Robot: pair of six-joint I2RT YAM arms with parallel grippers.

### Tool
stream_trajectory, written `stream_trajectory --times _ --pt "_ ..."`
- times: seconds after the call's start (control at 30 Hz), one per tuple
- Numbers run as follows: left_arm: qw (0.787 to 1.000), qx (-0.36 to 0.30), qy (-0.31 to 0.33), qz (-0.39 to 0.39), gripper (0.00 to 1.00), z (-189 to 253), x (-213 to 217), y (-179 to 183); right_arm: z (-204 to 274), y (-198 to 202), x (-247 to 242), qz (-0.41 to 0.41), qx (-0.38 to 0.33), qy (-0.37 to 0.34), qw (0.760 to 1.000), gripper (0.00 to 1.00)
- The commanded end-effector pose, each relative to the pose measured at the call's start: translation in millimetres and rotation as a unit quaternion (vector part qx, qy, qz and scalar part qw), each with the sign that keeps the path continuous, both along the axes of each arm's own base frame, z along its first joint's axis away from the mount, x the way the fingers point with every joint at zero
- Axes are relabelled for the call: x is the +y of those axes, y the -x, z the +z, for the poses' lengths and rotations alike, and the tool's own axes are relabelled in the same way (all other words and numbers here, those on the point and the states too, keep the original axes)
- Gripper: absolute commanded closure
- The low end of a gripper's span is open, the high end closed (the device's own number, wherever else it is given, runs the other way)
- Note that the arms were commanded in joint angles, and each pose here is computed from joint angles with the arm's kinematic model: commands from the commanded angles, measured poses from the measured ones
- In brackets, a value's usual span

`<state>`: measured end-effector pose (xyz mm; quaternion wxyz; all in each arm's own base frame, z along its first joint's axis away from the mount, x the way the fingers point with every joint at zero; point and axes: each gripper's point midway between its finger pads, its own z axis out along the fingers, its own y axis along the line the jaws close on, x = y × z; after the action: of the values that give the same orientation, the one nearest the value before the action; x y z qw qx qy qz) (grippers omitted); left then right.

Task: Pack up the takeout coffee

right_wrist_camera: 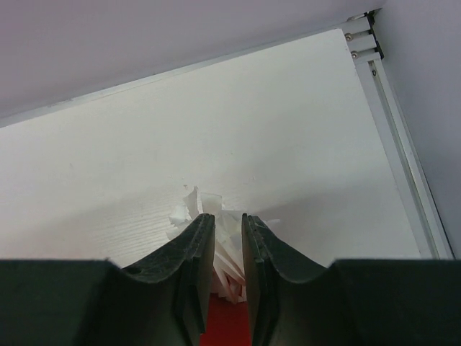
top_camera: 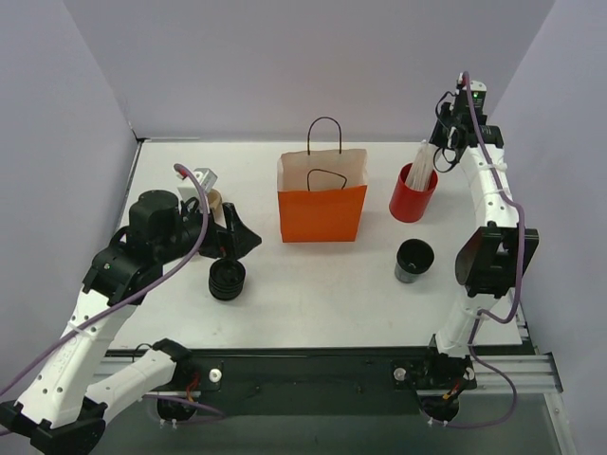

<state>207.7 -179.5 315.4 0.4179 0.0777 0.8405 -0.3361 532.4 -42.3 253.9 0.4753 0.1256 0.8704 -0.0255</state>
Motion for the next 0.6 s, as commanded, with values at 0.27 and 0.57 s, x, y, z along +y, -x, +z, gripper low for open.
stream_trajectory --times 0.27,0.57 --pt "1.000 -0.025 0.012 -0.002 0.03 19 -3 -7 -2 1 -11 -0.010 0.008 0.020 1.000 0.73" --pt "1.000 -0.023 0.012 -0.002 0.03 18 -4 -8 -11 3 -13 -0.012 0.020 0.020 1.000 0.76"
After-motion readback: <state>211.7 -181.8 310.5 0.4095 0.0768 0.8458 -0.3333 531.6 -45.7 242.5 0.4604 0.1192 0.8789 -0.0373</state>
